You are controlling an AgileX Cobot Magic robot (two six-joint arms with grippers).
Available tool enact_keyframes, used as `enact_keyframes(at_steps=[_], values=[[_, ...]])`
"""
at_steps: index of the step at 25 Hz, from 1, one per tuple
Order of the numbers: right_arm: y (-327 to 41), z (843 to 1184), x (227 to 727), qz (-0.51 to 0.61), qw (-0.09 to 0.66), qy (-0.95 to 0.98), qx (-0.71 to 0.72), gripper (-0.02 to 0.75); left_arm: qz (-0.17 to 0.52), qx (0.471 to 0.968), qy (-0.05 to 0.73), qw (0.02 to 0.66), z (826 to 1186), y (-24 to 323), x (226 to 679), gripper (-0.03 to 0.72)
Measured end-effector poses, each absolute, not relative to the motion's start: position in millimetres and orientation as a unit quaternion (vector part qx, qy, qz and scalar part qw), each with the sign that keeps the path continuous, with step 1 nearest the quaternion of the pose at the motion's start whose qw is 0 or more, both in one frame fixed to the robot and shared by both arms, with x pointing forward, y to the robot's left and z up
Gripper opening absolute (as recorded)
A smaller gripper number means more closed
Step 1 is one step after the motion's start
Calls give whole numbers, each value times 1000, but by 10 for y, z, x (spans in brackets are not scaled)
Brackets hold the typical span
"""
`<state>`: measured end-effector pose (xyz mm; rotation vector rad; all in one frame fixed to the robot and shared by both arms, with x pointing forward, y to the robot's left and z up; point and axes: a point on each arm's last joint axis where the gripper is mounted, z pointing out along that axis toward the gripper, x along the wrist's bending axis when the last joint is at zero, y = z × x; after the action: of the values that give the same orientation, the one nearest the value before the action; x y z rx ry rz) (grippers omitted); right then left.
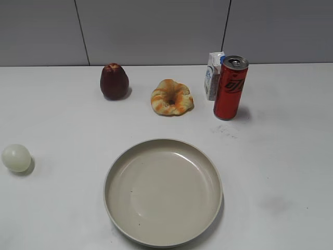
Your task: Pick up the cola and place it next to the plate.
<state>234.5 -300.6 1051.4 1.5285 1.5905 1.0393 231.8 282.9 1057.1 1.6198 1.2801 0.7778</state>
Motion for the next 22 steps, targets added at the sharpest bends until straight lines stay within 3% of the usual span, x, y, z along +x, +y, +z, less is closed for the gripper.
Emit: enact_keyframes(at_steps=[11,22], values=[[-2966,10600,2691,344,298,643,616,582,315,655,518,451,10571,2829,2318,552],[-2810,10978,4047,224,181,665,689,582,315,655,518,451,10571,2829,2318,552]])
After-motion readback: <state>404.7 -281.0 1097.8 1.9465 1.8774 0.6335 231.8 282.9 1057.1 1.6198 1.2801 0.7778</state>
